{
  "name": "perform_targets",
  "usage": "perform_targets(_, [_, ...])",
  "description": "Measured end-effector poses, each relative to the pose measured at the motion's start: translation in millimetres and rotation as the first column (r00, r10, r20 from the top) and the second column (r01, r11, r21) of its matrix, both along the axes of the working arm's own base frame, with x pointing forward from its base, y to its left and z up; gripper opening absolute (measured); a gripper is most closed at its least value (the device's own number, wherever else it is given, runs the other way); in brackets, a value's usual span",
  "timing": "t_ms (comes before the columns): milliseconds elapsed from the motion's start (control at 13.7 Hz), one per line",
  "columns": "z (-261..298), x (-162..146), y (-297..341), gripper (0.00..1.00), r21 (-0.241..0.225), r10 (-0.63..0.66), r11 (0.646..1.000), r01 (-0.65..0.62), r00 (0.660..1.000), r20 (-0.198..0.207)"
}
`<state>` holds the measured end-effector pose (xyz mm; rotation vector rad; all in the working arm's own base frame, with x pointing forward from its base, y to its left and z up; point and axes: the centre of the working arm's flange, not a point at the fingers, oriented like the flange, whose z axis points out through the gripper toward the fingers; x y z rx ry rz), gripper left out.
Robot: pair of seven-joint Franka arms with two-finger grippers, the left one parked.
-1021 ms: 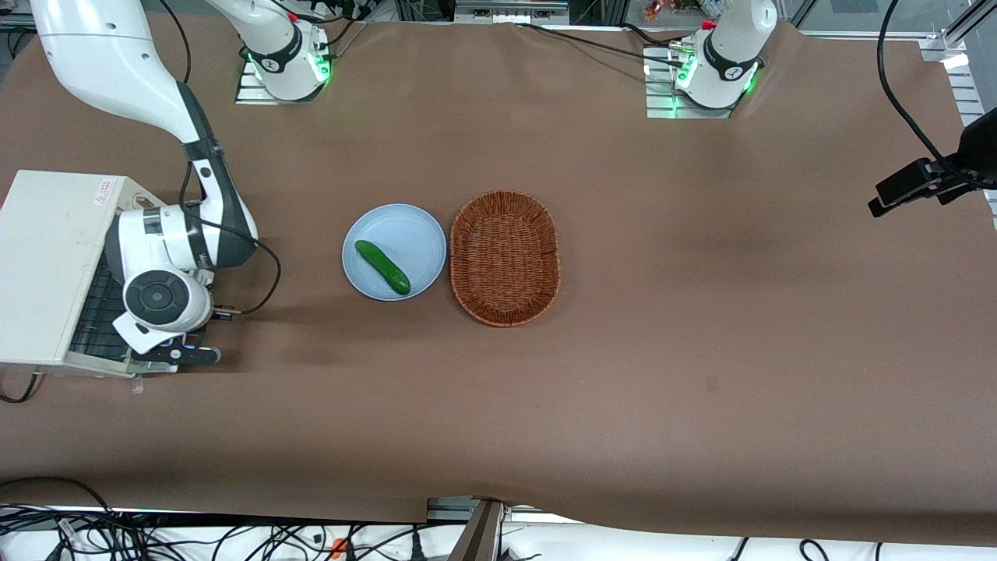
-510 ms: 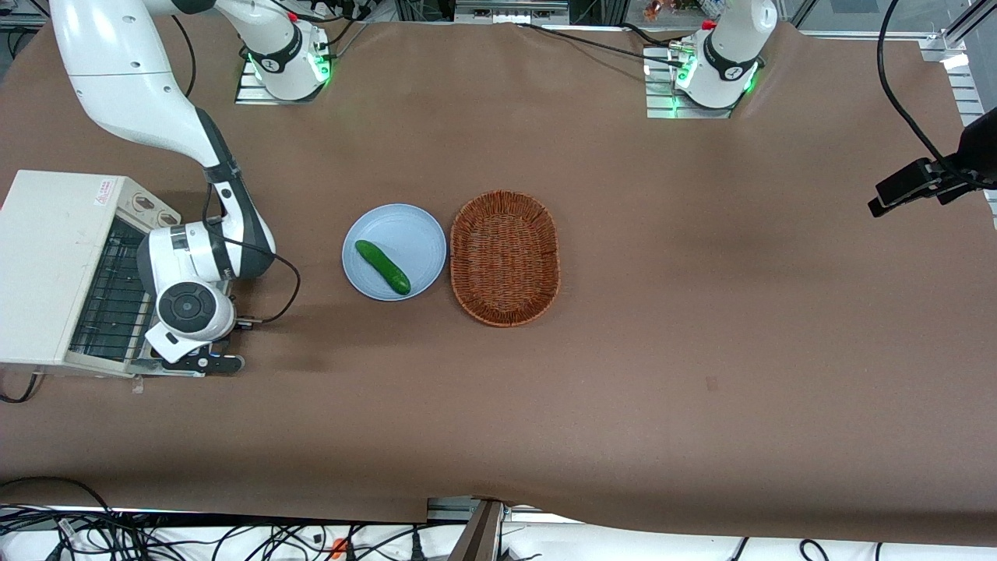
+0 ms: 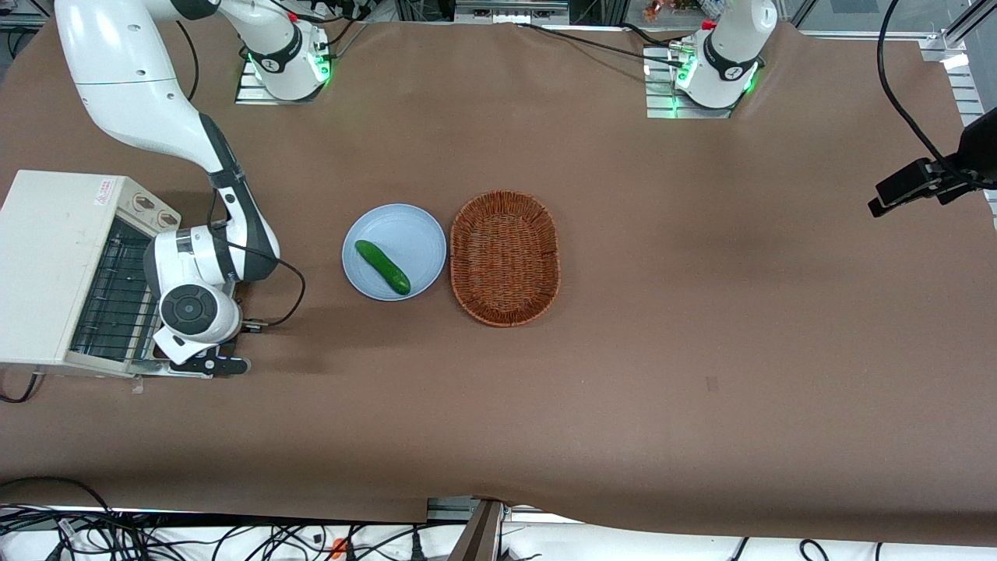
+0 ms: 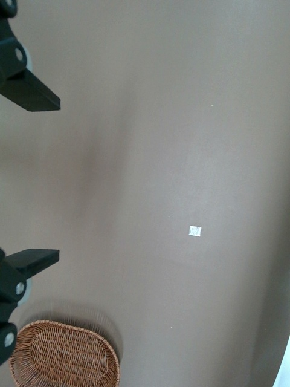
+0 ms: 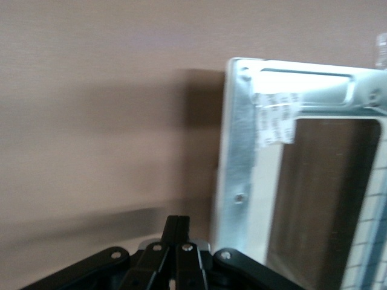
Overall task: Open oven door with right arm only
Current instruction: 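Release the lowered door and lift the right gripper away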
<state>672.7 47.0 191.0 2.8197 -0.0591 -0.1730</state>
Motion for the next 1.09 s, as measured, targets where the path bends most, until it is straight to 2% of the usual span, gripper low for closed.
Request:
perform_targets(219, [16, 3, 23, 0.01, 0.067, -0.021, 0.998, 0.020, 1.000, 0.012])
perform_targets(292, [34, 6, 24, 0.07, 0.085, -0.038, 0.996, 0.036, 0.999, 0.022])
perform_targets(510, [126, 11, 23, 0.37, 0.142, -0.064, 0.988, 0.051, 0.994, 0.086])
perform_targets(656, [192, -2, 16, 0.57, 0.158, -0.070, 0.986, 0.058, 0.995, 0.071])
perform_targets(729, [224, -14, 13, 0.67, 0.189, -0.087, 0.979, 0.076, 0.995, 0.051])
perform_targets(875, [290, -41, -6, 0.89, 0.299, -0.100, 0.950, 0.091, 0.995, 0.015])
perform_targets(948, [319, -54, -26, 0.99, 0.344, -0.080, 0.936, 0.071, 0.997, 0.012])
perform_targets(1094, [357, -78, -67, 1.00, 0.378, -0.044, 0.925, 0.034, 0.999, 0.020])
